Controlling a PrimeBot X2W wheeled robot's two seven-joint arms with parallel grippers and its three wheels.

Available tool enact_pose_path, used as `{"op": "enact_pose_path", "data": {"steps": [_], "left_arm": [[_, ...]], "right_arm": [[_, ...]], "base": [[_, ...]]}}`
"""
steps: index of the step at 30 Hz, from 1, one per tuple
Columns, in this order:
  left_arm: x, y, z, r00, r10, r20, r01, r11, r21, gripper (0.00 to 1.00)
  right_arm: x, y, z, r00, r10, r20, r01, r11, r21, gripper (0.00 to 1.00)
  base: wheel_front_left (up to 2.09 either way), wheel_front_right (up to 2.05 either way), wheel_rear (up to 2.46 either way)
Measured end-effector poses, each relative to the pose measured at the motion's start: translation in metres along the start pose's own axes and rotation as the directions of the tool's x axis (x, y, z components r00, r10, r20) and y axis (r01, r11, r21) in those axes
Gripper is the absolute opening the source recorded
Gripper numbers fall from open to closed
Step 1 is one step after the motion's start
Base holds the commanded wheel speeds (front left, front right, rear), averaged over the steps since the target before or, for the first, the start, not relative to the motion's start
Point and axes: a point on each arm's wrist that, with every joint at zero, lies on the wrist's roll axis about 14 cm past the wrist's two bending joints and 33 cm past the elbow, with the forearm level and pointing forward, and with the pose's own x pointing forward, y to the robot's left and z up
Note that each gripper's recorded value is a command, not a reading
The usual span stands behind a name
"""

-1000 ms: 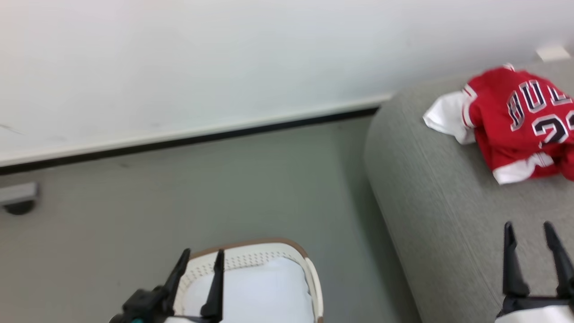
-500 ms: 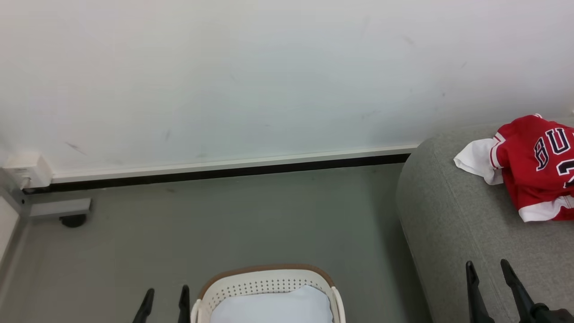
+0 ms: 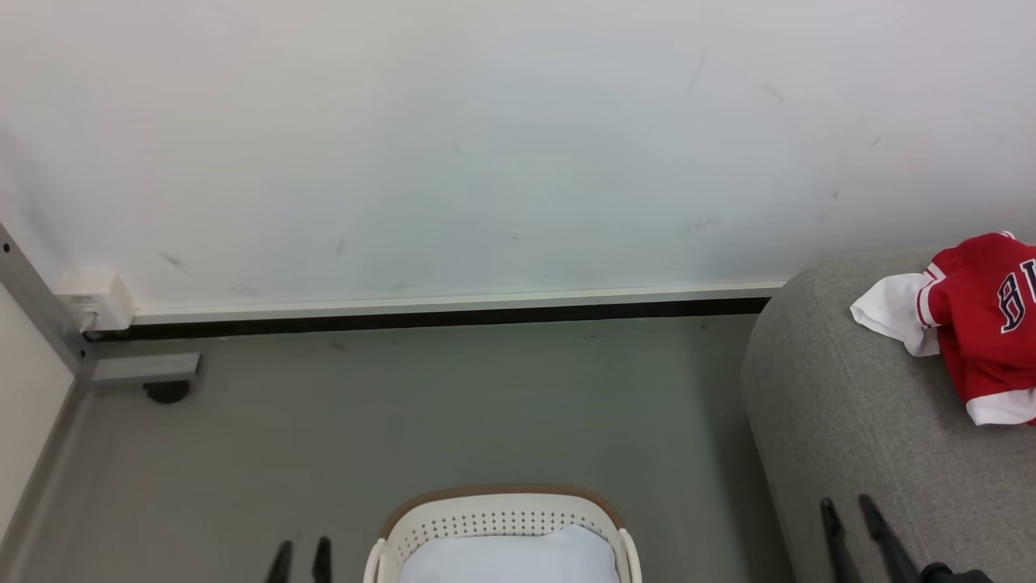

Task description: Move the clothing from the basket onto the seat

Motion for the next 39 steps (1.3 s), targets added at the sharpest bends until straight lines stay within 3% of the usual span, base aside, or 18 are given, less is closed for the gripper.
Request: {"op": "enact_pose_path", "data": {"steps": [8, 17, 39], "left_arm": [[-0.004, 0.007, -0.017, 0.997, 0.034, -0.071, -0.041, 0.995, -0.094, 0.0], [0.002, 0.015, -0.017, 0.993, 0.066, -0.096, -0.088, 0.965, -0.246, 0.0], [0.016, 0.028, -0.013, 0.988, 0.091, -0.128, -0.147, 0.821, -0.552, 0.0]], "right_arm": [[-0.005, -0.005, -0.015, 0.998, -0.035, -0.055, 0.04, 0.994, 0.097, 0.0], [-0.002, -0.013, -0.014, 0.995, -0.076, -0.069, 0.091, 0.963, 0.253, 0.0], [0.01, -0.024, -0.008, 0.989, -0.121, -0.085, 0.147, 0.823, 0.548, 0.0]], "base": [[0.0, 0.0, 0.0], [0.0, 0.0, 0.0], [0.0, 0.0, 0.0]]}}
